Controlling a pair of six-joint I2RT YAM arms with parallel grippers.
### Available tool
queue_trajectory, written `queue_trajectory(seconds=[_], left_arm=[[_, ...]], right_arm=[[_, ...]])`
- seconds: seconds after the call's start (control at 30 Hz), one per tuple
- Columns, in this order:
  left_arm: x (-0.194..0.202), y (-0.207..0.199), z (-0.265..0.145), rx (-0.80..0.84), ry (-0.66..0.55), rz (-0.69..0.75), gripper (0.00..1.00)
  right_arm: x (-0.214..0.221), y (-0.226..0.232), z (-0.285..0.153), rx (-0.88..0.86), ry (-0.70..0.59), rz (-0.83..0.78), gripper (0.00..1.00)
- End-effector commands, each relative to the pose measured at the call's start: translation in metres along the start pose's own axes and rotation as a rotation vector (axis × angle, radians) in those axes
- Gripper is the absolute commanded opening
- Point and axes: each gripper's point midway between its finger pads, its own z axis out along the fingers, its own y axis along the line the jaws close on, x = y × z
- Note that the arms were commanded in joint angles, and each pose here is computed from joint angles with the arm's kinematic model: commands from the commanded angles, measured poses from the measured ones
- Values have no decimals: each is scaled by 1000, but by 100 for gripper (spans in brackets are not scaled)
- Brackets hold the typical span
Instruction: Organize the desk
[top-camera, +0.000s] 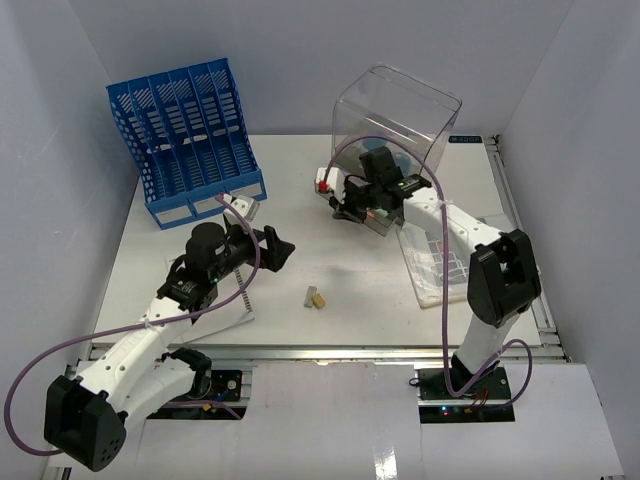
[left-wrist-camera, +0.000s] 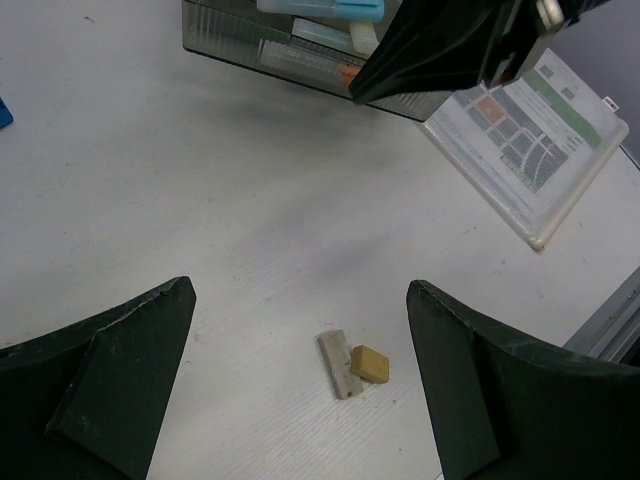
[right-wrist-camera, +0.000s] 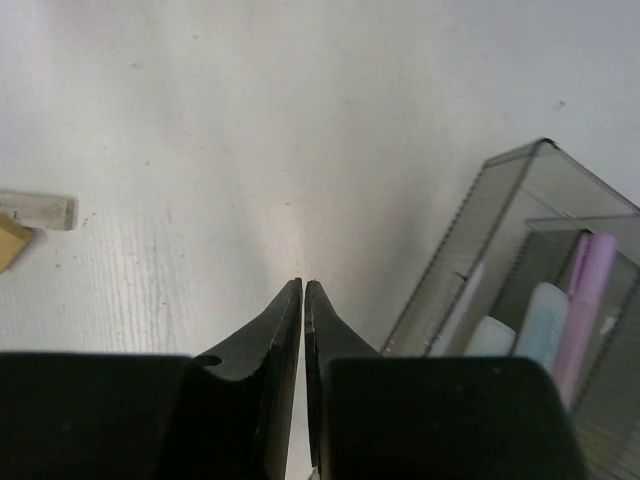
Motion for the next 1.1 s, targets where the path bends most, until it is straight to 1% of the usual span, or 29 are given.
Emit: queue_trajectory(seconds=[0.0, 0.03, 0.13, 0.27, 0.37, 0.5, 0.57, 0.7, 0.83, 1.07], left_arm=[[-8, -3, -5, 10, -28, 12, 98], [-8, -2, -5, 8, -28, 13, 98], [-9, -2, -5, 6, -28, 15, 98], [-9, -3, -5, 9, -28, 18, 98], [-10, -3, -5, 11, -29, 18, 98], [-10, -3, -6, 9, -31, 18, 98], [-11, -3, -6, 9, -34, 19, 98], [-12, -4, -7, 11, -37, 20, 98], [-13, -4, -8, 14, -41, 23, 98], [-13, -5, -9, 15, -44, 23, 98]], right_arm=[[24, -13, 23, 97, 164, 5, 8], [27, -22, 23, 146, 189, 29, 8], [35, -38, 30, 202, 235, 56, 8], [43, -44, 33, 225, 268, 65, 8], [43, -42, 32, 226, 266, 63, 8], [19, -50, 12, 290, 204, 48, 8], [4, -57, -5, 343, 179, 33, 8], [-2, -68, -32, 432, 190, 9, 8], [11, -77, -50, 495, 235, 6, 8], [60, -94, -64, 569, 390, 24, 8]])
